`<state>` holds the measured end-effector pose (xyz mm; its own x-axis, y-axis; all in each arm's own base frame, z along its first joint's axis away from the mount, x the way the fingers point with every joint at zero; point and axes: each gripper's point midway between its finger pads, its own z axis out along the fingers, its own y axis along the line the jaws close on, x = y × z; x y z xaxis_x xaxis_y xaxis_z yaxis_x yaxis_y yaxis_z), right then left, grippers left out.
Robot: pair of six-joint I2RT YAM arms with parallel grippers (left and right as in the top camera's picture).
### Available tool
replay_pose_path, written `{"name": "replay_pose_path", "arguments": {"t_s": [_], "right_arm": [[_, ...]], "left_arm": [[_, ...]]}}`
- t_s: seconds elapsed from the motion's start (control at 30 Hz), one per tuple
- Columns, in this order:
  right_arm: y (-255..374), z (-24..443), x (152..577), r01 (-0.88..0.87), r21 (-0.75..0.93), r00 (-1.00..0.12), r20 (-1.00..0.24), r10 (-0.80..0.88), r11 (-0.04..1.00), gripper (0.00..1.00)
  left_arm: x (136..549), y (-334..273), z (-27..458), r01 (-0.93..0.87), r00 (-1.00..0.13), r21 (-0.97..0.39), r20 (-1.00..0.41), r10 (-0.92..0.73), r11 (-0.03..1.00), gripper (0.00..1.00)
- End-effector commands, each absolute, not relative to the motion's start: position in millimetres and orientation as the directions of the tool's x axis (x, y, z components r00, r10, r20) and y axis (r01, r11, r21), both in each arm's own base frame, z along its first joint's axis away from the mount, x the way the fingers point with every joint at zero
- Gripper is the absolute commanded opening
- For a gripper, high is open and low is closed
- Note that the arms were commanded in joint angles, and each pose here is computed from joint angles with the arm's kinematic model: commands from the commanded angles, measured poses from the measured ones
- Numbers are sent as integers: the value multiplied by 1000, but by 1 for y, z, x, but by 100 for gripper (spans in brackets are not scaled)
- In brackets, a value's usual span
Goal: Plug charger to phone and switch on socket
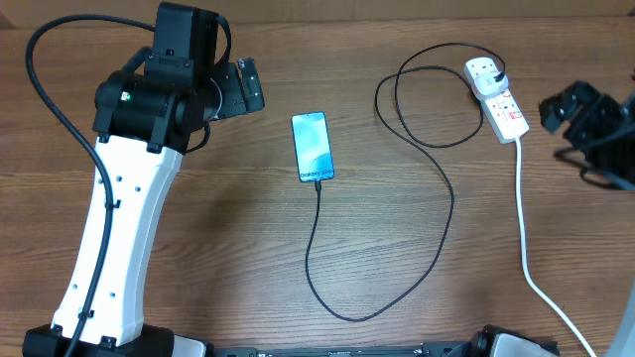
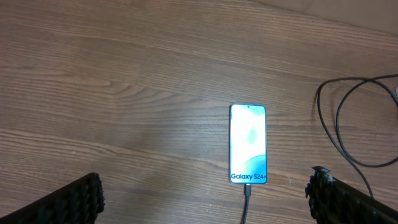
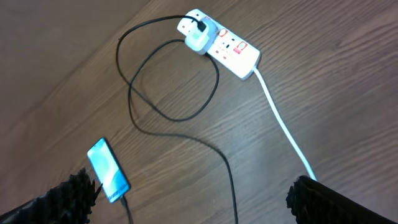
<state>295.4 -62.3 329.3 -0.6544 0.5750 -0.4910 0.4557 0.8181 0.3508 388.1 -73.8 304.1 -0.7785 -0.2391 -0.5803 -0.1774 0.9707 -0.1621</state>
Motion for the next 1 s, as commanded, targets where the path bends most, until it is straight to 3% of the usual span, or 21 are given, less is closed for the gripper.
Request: {"name": "replay_pose_path", "arguments": {"t_s": [0.0, 0.57, 0.77, 0.97], "right_arm": [[-53, 331, 274, 445, 356, -655, -496, 570, 822, 100], [-9, 300, 190, 355, 435, -631, -541, 556, 827, 100], [0, 279, 160, 413, 421, -693, -430, 579, 808, 100], [2, 277, 157, 421, 417, -701, -413, 581, 805, 100]], "left_arm": [[389, -69, 302, -183, -778, -141, -584, -231, 973, 100], [389, -69, 302, -183, -778, -141, -584, -231, 973, 100], [389, -69, 302, -183, -778, -141, -584, -231, 973, 100], [389, -69, 302, -183, -779, -141, -584, -231, 973, 100]]}}
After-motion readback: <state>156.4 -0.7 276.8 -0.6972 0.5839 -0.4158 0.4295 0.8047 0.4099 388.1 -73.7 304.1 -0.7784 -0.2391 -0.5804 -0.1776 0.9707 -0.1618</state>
